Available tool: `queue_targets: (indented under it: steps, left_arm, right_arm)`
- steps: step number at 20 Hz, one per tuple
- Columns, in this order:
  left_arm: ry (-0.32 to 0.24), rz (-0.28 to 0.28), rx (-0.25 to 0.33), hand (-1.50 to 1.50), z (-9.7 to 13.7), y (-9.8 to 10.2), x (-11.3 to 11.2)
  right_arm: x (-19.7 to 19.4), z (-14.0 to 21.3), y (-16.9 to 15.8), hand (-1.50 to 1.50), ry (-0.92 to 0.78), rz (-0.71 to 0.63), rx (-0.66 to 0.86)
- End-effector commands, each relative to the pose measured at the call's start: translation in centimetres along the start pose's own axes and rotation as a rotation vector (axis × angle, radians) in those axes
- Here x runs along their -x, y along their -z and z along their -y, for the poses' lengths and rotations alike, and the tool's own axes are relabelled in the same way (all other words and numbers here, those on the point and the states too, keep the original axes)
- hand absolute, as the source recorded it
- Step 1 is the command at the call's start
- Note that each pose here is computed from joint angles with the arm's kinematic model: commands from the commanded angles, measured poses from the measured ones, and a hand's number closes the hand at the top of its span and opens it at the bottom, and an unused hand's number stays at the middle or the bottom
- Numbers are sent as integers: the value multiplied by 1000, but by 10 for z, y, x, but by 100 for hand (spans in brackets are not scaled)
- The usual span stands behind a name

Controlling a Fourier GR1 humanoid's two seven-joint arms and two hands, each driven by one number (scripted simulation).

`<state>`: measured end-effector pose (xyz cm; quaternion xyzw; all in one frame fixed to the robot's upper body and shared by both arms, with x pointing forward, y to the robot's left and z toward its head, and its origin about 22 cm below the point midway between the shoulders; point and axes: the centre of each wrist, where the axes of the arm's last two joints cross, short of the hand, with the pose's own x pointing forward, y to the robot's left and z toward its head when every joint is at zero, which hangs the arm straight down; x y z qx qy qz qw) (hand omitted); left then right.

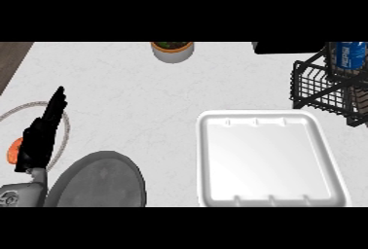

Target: Pick the can from the tray and place it in the tiered basket

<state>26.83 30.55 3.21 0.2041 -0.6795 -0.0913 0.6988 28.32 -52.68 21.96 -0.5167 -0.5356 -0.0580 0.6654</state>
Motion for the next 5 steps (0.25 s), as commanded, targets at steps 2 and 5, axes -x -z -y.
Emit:
queue_targets:
  steps: [2,5]
  left_arm:
    - [1,9,-23,0,2,6,-2]
    - [12,0,-13,0,-6,-4,-7]
  right_arm:
    - [69,42,-23,-150,73,13,0]
    - [89,86,-41,-150,100,33,12]
